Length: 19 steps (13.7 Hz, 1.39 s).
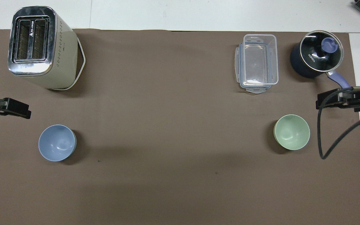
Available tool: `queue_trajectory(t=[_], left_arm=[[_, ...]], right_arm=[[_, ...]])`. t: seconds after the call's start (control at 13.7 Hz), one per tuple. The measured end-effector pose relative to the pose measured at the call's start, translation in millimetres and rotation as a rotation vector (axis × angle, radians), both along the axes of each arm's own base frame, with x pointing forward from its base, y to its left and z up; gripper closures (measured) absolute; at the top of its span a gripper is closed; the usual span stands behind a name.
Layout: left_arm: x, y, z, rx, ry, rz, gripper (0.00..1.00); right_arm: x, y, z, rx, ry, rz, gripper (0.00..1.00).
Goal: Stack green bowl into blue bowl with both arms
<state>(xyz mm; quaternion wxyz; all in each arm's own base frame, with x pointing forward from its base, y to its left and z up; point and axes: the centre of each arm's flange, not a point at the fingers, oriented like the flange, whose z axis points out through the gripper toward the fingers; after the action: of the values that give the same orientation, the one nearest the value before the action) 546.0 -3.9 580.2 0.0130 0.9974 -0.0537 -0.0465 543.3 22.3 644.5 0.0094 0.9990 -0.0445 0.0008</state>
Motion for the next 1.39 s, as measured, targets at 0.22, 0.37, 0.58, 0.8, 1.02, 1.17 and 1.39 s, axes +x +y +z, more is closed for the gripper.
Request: queue_trajectory(t=[0.22, 0.37, 0.58, 0.8, 1.02, 1.17, 1.39], left_arm=[[-2, 31, -29, -0.008, -0.011, -0.021, 0.00], [-5, 48, -47, -0.011, -0.019, -0.033, 0.00], [-12, 57, -75, -0.012, -0.032, -0.032, 0.00], [-17, 56, -104, -0.010, -0.043, -0.032, 0.00], [-22, 58, -132, -0.008, -0.056, -0.026, 0.00], [-27, 59, -155, -0.007, -0.066, -0.023, 0.00], [-38, 58, -193, -0.006, -0.082, -0.021, 0.00]], right_arm=[[0.0, 0, 0, 0.000, 0.000, 0.000, 0.00], [0.0, 0, 0, 0.000, 0.000, 0.000, 0.00], [0.0, 0, 0, 0.000, 0.000, 0.000, 0.00], [0.0, 0, 0, 0.000, 0.000, 0.000, 0.00], [0.0, 0, 0, 0.000, 0.000, 0.000, 0.00], [0.0, 0, 0, 0.000, 0.000, 0.000, 0.00], [0.0, 0, 0, 0.000, 0.000, 0.000, 0.00]])
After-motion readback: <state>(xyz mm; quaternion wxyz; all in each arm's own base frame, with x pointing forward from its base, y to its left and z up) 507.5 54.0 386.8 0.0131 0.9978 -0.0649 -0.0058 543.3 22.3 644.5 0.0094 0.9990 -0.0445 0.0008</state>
